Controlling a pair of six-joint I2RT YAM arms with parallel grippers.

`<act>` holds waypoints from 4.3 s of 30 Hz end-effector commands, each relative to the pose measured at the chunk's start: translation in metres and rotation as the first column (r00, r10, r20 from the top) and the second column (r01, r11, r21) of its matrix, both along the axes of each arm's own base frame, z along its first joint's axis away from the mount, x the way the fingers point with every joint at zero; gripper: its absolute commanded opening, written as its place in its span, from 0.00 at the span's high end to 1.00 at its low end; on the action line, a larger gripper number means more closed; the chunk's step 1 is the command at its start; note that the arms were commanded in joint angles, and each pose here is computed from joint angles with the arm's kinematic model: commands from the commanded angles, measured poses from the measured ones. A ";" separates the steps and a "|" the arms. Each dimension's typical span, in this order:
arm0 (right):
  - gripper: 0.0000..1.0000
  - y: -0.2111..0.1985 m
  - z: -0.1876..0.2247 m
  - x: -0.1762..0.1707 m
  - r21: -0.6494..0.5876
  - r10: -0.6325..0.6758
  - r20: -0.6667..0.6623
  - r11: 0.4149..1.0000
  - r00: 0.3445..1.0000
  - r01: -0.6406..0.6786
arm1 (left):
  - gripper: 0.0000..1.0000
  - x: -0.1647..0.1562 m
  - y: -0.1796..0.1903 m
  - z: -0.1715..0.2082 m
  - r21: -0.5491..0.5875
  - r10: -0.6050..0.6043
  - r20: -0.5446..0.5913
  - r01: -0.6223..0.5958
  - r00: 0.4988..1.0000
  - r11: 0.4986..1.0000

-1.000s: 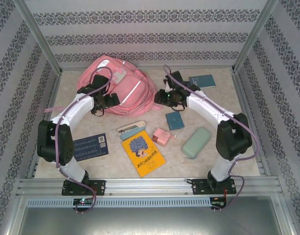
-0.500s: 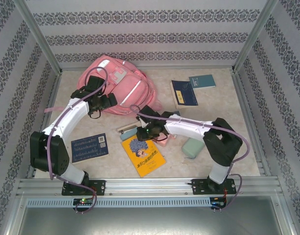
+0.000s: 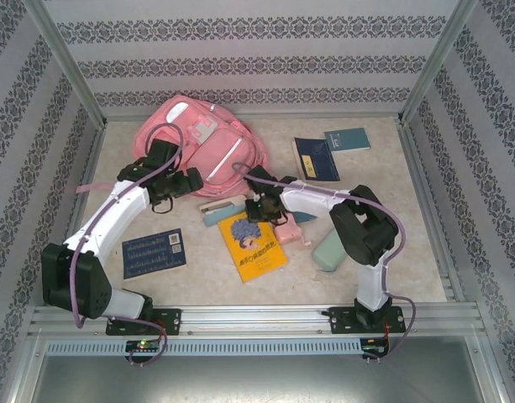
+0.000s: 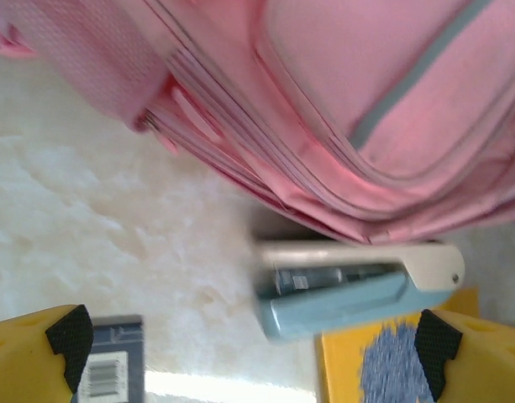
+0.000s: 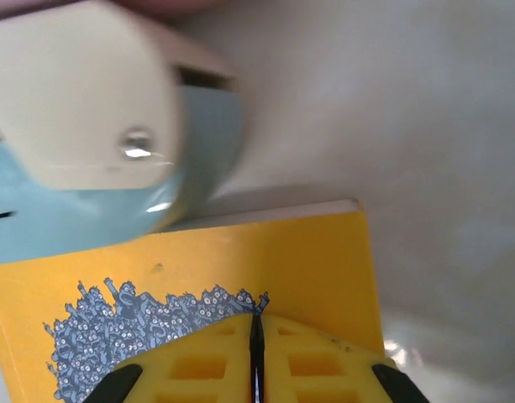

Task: Pack books, pencil case, and school supplies into a backpack

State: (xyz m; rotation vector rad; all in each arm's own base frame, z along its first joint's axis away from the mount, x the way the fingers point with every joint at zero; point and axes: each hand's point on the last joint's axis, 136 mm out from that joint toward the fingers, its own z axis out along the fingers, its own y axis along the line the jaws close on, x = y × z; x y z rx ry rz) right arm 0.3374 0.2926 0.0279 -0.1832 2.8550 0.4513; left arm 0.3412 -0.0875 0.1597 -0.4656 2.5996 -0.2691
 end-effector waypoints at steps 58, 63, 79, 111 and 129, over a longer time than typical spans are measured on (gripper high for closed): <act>0.53 -0.086 -0.013 -0.071 0.010 -0.045 -0.157 0.999 0.987 0.047 | 0.45 -0.091 -0.161 -0.151 -0.138 -0.014 -0.212 -0.016 0.977 0.990; 0.58 -0.058 -0.008 -0.087 0.114 0.000 -0.189 0.993 0.982 0.022 | 0.50 -0.069 -0.172 -0.144 -0.166 -0.073 -0.161 0.046 0.984 0.985; 0.53 -0.064 -0.006 -0.072 0.085 0.000 -0.162 0.996 0.987 0.014 | 0.49 -0.078 -0.154 -0.127 -0.225 -0.068 -0.151 0.033 0.986 0.974; 0.68 -0.001 0.022 -0.089 0.382 0.067 -0.276 0.923 0.959 0.045 | 0.72 -0.052 -0.218 -0.025 -0.642 -0.073 0.248 0.220 0.966 0.734; 0.62 -0.014 0.039 -0.077 0.385 0.026 -0.241 0.920 0.970 0.071 | 0.77 -0.063 -0.207 -0.043 -0.568 -0.134 0.203 0.228 0.970 0.791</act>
